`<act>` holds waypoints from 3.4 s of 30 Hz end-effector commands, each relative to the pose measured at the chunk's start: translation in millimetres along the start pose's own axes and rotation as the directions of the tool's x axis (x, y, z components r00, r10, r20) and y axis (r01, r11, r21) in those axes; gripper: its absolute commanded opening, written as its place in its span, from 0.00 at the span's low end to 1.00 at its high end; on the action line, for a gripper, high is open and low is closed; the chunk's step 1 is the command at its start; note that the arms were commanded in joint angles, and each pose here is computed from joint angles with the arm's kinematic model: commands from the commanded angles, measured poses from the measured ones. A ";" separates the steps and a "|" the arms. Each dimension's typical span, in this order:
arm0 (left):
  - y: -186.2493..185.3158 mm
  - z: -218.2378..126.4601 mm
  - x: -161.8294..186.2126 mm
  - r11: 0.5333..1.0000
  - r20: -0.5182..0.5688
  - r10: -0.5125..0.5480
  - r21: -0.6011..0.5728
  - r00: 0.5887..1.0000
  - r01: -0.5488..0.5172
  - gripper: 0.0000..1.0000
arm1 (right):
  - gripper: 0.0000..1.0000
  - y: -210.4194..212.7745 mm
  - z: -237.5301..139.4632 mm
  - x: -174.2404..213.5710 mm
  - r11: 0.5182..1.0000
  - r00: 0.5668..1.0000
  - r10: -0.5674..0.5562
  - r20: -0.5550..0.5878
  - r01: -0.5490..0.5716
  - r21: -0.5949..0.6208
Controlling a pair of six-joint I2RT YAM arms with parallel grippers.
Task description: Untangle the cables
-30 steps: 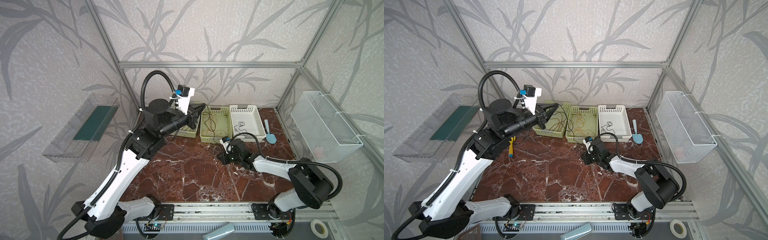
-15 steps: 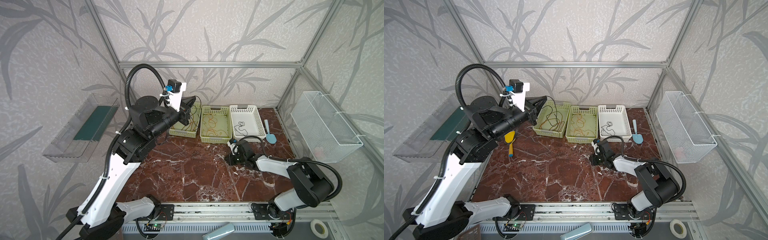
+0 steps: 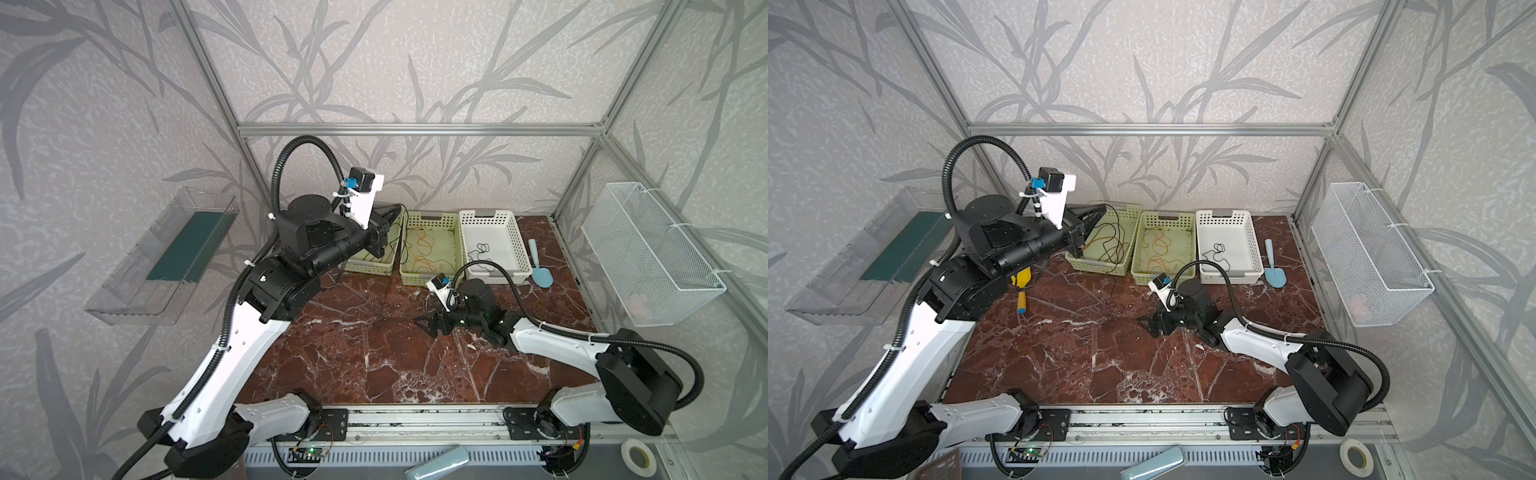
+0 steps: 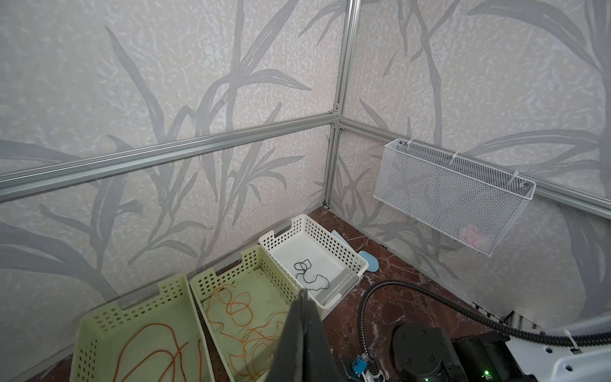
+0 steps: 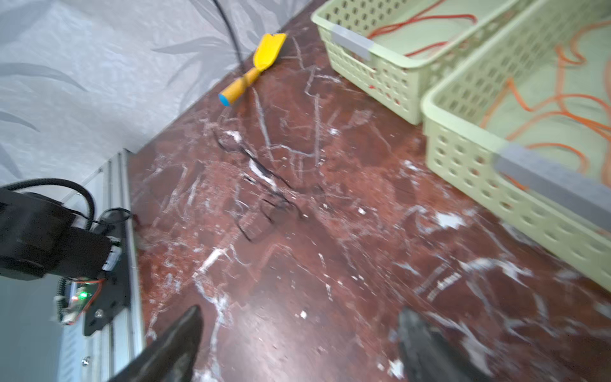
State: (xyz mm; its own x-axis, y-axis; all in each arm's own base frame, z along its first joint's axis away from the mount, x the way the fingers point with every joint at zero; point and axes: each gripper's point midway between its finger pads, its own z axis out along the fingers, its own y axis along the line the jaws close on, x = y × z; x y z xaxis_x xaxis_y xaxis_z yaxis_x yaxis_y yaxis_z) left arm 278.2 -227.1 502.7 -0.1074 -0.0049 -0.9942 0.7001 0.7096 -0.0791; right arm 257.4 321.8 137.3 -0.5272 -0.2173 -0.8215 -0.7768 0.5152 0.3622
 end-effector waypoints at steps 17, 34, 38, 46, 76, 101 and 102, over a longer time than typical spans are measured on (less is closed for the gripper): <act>-20.9 4.1 -52.9 0.993 0.138 0.006 0.114 0.990 -0.022 0.00 | 0.24 -19.7 84.8 15.1 0.996 0.998 0.066 -0.014 -0.067 -0.067; -23.8 61.4 -137.4 0.979 0.298 0.077 0.159 0.952 -0.129 0.00 | 0.12 -36.2 61.1 89.2 0.979 0.974 0.199 -0.108 -0.194 0.054; -22.1 97.7 -125.3 0.973 0.272 0.033 0.210 0.962 -0.093 0.00 | 0.16 -31.7 44.2 75.2 0.986 0.984 0.154 -0.086 -0.148 0.073; -13.7 190.0 -72.1 0.951 0.205 -0.063 0.311 0.977 -0.004 0.00 | 0.67 -24.3 2.8 63.0 0.988 0.992 0.097 -0.080 -0.086 0.132; 1.0 392.5 204.6 0.935 -0.117 -0.251 0.227 0.961 0.272 0.33 | 0.83 -46.6 -135.0 72.6 0.872 0.980 0.133 0.149 -0.188 0.452; 27.8 181.9 186.0 0.999 -0.294 -0.033 0.010 0.955 0.038 0.94 | 0.68 -49.4 -37.1 101.6 0.891 0.931 0.336 -0.145 -0.264 0.370; 29.5 168.3 191.8 0.999 -0.307 -0.041 -0.010 0.951 0.040 0.92 | 0.67 -50.4 -33.8 101.4 0.891 0.930 0.335 -0.149 -0.262 0.370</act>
State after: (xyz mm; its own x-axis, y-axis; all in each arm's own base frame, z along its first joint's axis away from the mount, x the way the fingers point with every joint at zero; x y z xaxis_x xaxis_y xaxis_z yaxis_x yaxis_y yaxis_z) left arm 407.5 -349.7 323.9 -0.3152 0.1194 -0.9415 0.7237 0.6720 -0.1571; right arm 222.2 226.3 37.1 -0.8218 -0.1680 -0.5445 -0.3922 0.8599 0.3266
